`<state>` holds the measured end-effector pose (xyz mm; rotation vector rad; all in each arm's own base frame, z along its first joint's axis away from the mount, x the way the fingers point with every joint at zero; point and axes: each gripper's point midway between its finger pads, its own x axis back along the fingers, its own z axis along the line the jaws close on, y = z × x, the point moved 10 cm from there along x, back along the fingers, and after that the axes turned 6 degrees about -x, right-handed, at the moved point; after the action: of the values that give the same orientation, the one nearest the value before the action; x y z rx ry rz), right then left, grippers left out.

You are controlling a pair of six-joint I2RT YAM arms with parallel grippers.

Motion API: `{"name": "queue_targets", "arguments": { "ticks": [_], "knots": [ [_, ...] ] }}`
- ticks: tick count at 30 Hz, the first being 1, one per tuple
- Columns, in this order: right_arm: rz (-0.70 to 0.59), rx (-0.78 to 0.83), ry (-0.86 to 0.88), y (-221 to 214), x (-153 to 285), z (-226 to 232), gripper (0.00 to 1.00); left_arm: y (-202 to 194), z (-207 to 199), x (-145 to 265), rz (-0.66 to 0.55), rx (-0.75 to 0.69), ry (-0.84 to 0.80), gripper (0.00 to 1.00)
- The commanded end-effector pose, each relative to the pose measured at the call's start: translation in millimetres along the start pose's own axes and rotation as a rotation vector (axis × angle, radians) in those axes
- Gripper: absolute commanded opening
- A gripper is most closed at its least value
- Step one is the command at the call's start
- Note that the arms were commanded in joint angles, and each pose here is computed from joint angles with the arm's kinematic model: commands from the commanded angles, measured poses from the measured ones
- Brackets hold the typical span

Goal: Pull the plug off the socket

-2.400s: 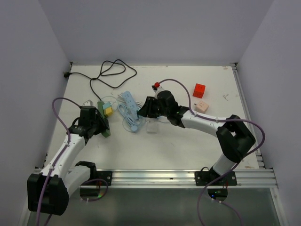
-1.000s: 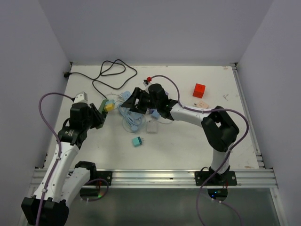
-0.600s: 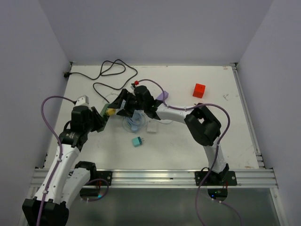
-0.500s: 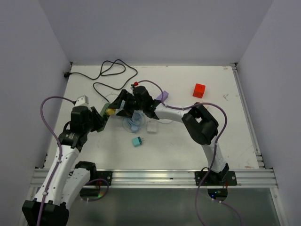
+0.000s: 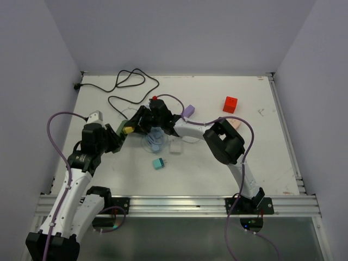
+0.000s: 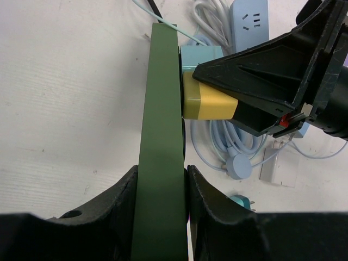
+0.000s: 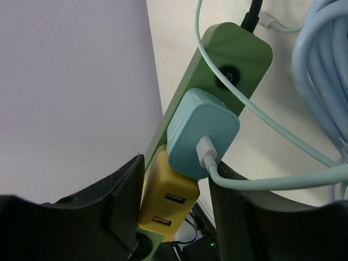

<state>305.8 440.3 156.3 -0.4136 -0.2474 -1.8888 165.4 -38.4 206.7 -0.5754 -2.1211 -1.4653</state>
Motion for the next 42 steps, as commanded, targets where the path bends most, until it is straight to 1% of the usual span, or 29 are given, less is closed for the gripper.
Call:
{"name": "queue_targets", "arguments": {
  "ticks": [1, 4, 9, 10, 11, 15, 16, 18, 19, 25, 29, 30, 36, 42],
  "knots": [
    [-0.003, -0.002, 0.052, -2.3, 10.0, 18.2, 0.51, 16.0, -8.8, 1.3, -0.101, 0.006, -0.066, 0.00],
    [0.004, -0.019, 0.062, -3.9, 12.0, 16.9, 0.45, 15.3, -8.7, -0.4, -0.100, 0.006, -0.067, 0.00],
    [0.023, -0.030, 0.099, -5.2, 11.4, 22.7, 0.18, 14.4, -11.8, -0.9, -0.087, -0.011, -0.114, 0.00],
    [0.026, -0.026, 0.100, -5.8, 10.9, 23.5, 0.16, 14.6, -12.1, 0.3, -0.091, -0.013, -0.121, 0.18],
    [0.027, -0.023, 0.106, -5.8, 11.5, 26.3, 0.14, 14.9, -12.6, 0.7, -0.093, -0.016, -0.128, 0.27],
    [0.035, -0.013, 0.125, -6.3, 13.4, 32.1, 0.07, 11.8, -14.2, -1.3, -0.065, -0.021, -0.156, 0.47],
    [0.038, -0.010, 0.130, -5.9, 13.8, 32.2, 0.06, 11.3, -15.0, -3.9, -0.049, -0.021, -0.161, 0.53],
    [0.043, 0.000, 0.151, -6.1, 14.4, 35.6, 0.03, 8.9, -15.8, -7.0, -0.015, -0.028, -0.174, 0.57],
    [0.051, 0.003, 0.153, -7.4, 14.9, 35.9, 0.01, 7.3, -16.2, -9.8, 0.006, -0.027, -0.178, 0.62],
    [0.039, 0.076, 0.186, -8.1, 22.6, 47.6, 0.00, -0.8, -17.5, -18.5, 0.071, -0.025, -0.211, 0.70],
    [0.031, 0.114, 0.211, -9.3, 29.5, 54.5, 0.00, -3.2, -17.3, -22.5, 0.107, -0.024, -0.206, 0.70],
    [0.023, 0.129, 0.240, -10.0, 34.3, 61.1, 0.00, -4.5, -17.4, -23.0, 0.120, -0.020, -0.208, 0.70],
    [-0.019, 0.178, 0.279, -13.3, 48.1, 68.7, 0.00, -12.3, -16.5, -27.8, 0.173, -0.006, -0.213, 0.70],
    [-0.030, 0.206, 0.333, -16.4, 54.5, 79.3, 0.00, -17.5, -15.7, -30.6, 0.203, 0.006, -0.203, 0.69]
  ]
}}
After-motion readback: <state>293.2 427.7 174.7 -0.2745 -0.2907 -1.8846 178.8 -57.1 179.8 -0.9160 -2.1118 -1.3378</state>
